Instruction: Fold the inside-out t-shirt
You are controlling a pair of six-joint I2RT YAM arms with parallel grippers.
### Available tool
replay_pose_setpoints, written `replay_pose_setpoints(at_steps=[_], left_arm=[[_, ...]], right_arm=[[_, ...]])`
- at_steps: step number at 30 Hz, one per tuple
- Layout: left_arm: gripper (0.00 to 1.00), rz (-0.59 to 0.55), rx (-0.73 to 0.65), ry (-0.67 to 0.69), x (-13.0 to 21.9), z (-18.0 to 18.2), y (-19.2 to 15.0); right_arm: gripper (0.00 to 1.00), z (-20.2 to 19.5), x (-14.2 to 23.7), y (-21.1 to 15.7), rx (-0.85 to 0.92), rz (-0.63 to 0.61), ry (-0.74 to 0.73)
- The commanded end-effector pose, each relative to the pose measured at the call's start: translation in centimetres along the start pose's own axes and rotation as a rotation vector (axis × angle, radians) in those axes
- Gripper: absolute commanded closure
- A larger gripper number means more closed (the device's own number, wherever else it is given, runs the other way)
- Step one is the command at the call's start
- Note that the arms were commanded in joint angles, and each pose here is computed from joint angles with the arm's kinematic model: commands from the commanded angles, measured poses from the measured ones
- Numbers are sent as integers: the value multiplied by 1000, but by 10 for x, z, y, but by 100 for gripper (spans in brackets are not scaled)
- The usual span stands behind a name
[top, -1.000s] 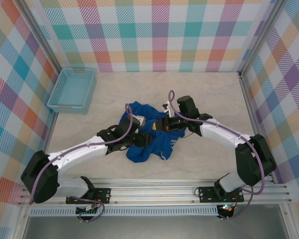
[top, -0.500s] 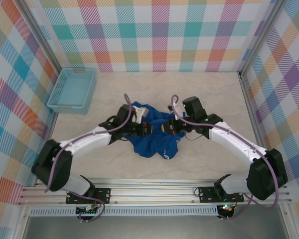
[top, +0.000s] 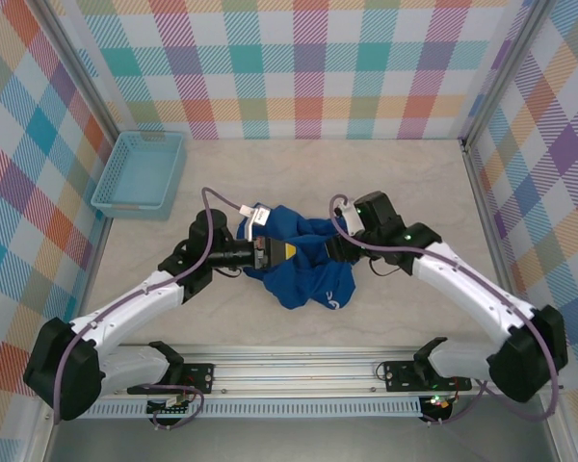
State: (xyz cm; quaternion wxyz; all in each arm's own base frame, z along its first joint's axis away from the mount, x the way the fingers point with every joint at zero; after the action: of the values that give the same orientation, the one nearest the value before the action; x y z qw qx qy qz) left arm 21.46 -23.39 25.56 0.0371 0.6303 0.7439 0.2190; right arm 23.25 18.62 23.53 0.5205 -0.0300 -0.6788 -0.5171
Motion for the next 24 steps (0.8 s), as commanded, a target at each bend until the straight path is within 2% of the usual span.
replay_pose_setpoints(at_steps=[1,7,12,15,19,24], left_arm=[[100,-26,54,2,0,-6,12],[100,-35,66,12,-1,-6,16],[100,-41,67,17,1,-9,16],[100,-36,64,13,3,-13,16],[100,-34,51,12,6,-17,16],[100,-34,41,11,9,-20,14]], right_arm=[[57,21,28,-2,103,-91,75],[62,72,36,-11,272,-240,332],[70,104,-4,-13,287,-205,519],[73,101,-30,-16,243,-174,472],[74,76,-56,-19,186,-151,259],[76,60,-69,-11,139,-200,213]])
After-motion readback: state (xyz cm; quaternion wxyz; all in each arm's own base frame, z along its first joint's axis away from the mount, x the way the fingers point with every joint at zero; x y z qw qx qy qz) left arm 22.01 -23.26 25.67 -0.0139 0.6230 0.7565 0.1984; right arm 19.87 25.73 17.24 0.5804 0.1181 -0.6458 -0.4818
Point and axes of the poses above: each hand's point on the last joint's axis, 136 mm out from that joint toward the fingers, its own x axis back along the fingers, its own z axis along the line the jaws close on, y = z × x, the point moved 6 cm from there along x, back along the fingers, and after that the axes turned 12 degrees about x, right-handed, at the moved point
